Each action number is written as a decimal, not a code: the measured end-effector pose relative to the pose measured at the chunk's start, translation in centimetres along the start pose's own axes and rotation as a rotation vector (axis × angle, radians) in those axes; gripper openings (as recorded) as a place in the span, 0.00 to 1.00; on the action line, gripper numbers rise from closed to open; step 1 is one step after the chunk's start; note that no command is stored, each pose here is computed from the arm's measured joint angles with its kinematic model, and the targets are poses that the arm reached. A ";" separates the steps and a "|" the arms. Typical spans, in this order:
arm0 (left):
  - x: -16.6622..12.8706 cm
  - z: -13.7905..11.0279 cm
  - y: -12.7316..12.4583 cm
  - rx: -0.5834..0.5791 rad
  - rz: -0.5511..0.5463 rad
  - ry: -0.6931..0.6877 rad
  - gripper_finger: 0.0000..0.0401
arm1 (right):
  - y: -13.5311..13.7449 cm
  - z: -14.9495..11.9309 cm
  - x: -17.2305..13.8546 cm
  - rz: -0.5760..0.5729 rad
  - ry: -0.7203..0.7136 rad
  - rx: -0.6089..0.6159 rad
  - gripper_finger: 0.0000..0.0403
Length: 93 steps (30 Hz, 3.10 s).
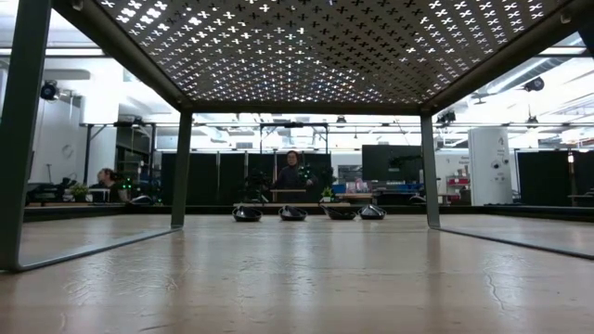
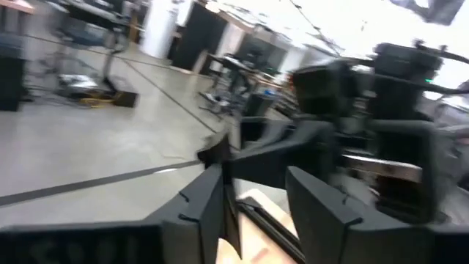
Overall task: Pick & Place Mini shaped plates
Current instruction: Stack the square plate on top of the other square plates on the shelf
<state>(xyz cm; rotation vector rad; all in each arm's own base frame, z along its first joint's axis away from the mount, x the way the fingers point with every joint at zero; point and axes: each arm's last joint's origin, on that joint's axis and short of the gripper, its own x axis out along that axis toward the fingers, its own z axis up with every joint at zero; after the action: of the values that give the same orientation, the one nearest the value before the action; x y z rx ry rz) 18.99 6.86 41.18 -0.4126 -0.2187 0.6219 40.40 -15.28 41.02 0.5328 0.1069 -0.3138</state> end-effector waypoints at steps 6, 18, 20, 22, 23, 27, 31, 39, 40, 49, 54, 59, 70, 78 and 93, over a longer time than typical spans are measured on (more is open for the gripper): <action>0.0 0.0 -0.1 -0.002 -0.030 0.009 0.43 | -1.7 0.2 -0.3 0.071 0.113 0.026 0.02; -0.2 0.1 -0.2 -0.004 -0.083 0.029 0.44 | -4.1 0.1 -3.0 0.171 0.498 0.061 0.02; -0.2 0.0 -0.3 -0.005 -0.094 0.035 0.44 | -4.1 0.4 -3.9 0.157 0.550 0.020 0.02; -0.2 0.0 -0.2 -0.021 -0.095 0.040 0.44 | -4.1 0.6 -4.9 0.144 0.609 -0.006 0.02; -0.2 0.0 -0.2 -0.031 -0.094 0.042 0.44 | -4.1 0.7 -5.5 0.134 0.641 -0.012 0.02; -0.2 -0.1 -0.2 -0.043 -0.092 0.046 0.44 | -3.8 0.7 -7.5 0.132 0.769 -0.056 0.02; -0.2 -0.1 -0.2 -0.043 -0.092 0.049 0.44 | -3.4 0.3 -9.1 0.160 0.895 -0.078 0.02; -0.1 -0.2 -0.2 -0.042 -0.088 0.054 0.44 | -2.0 -0.4 -10.7 0.218 0.983 -0.146 0.02; -0.1 -0.2 -0.2 -0.043 -0.087 0.055 0.44 | -1.7 -0.4 -10.9 0.231 0.982 -0.159 0.02; -0.2 -0.3 -0.1 -0.061 -0.083 0.068 0.44 | 1.2 -2.5 -11.2 0.319 1.046 -0.229 0.02; -0.2 -0.3 -0.1 -0.061 -0.083 0.067 0.44 | 1.4 -5.2 -10.6 0.318 1.156 -0.199 0.02; -0.2 -0.3 -0.1 -0.062 -0.086 0.068 0.44 | 0.8 -6.8 -11.3 0.314 1.218 -0.187 0.02; -0.1 -0.3 -0.1 -0.058 -0.085 0.068 0.44 | -1.0 -10.6 -10.4 0.270 1.311 -0.170 0.02; -0.1 -0.5 -0.1 -0.055 -0.080 0.080 0.44 | -1.5 -11.4 -9.9 0.272 1.303 -0.169 0.02; -0.1 -0.5 -0.1 -0.056 -0.078 0.085 0.44 | -0.6 -12.7 -9.3 0.300 1.296 -0.190 0.02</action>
<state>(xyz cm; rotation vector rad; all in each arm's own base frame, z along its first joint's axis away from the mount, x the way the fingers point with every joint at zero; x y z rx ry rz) 19.09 6.60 40.75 -0.4808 -0.1709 0.5219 31.12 -6.77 31.57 0.4825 1.2839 0.3780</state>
